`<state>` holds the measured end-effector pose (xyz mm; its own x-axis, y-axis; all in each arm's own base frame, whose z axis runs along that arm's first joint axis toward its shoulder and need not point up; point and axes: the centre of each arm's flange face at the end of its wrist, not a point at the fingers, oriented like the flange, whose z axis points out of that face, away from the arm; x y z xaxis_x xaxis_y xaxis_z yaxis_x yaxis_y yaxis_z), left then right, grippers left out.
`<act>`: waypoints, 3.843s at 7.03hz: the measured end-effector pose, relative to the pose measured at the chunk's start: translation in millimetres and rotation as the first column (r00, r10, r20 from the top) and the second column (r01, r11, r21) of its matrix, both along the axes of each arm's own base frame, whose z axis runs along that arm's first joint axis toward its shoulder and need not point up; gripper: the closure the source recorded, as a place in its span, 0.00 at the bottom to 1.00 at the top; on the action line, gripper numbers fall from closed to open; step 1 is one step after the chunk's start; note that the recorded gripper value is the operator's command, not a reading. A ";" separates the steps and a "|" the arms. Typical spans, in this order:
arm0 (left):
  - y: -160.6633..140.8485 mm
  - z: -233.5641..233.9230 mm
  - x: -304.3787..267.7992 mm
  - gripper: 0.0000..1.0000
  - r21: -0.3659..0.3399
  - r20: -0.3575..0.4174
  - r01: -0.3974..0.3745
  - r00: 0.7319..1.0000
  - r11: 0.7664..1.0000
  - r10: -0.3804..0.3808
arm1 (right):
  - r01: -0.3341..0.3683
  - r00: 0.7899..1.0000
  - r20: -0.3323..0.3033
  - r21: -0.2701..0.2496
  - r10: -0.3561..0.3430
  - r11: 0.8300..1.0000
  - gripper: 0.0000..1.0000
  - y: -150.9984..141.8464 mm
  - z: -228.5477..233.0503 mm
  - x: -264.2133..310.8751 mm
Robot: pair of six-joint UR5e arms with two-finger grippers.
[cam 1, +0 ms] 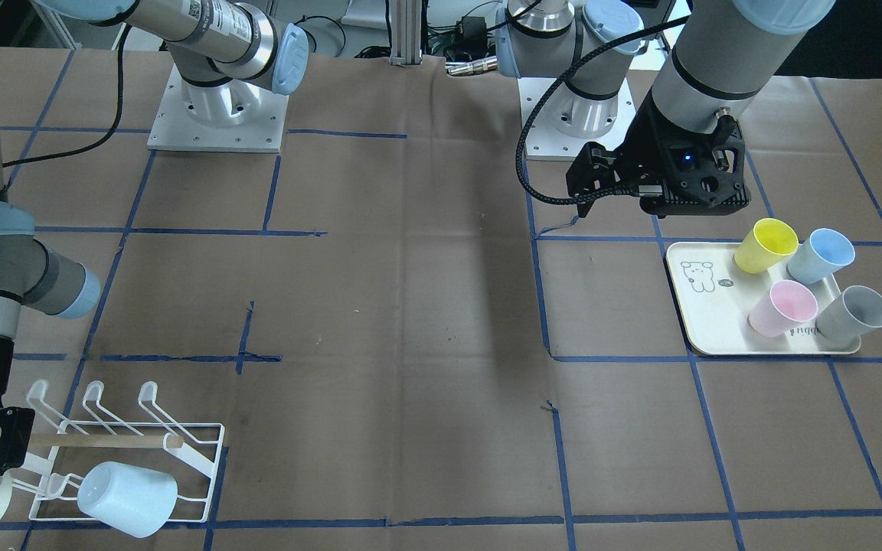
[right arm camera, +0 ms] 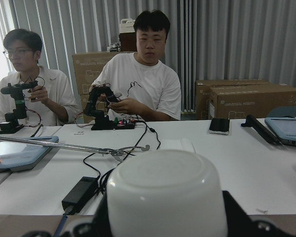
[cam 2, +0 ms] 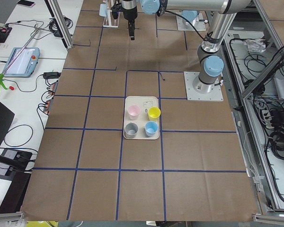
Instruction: Transfer IKEA cup to right arm and place on rack
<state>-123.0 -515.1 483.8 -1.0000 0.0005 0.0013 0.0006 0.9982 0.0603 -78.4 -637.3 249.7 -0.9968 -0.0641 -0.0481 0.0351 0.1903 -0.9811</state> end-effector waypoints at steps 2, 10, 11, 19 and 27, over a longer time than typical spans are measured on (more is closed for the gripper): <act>-3.5 3.5 -0.3 0.00 -0.039 -0.001 0.015 1.000 0.999 -0.015 | -0.003 1.000 0.010 0.018 0.002 1.000 0.83 4.2 -7.6 0.9; -3.9 4.0 -0.7 0.00 -0.045 0.002 0.016 1.000 0.999 -0.016 | 0.001 1.000 0.028 0.025 -0.002 1.000 0.01 8.6 -10.5 3.1; -3.9 4.0 -0.6 0.00 -0.045 0.004 0.016 1.000 0.999 -0.016 | 0.003 1.000 0.023 0.013 -0.003 1.000 0.00 8.6 0.8 3.2; -4.7 4.2 -0.5 0.00 -0.047 0.004 0.011 1.000 0.999 -0.011 | 0.040 0.994 0.075 0.450 -0.082 0.892 0.00 41.3 170.4 46.5; -5.9 0.8 -0.4 0.00 -0.041 0.005 0.011 1.000 0.999 -0.010 | -0.162 0.981 0.188 0.928 -0.044 0.336 0.00 91.8 192.1 158.2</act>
<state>-123.4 -520.9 484.6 -0.9999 0.0109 -0.0041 0.0108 0.9997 0.0197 79.8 -545.5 441.8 -0.9626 0.0680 -0.2621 0.1059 0.9854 -0.1331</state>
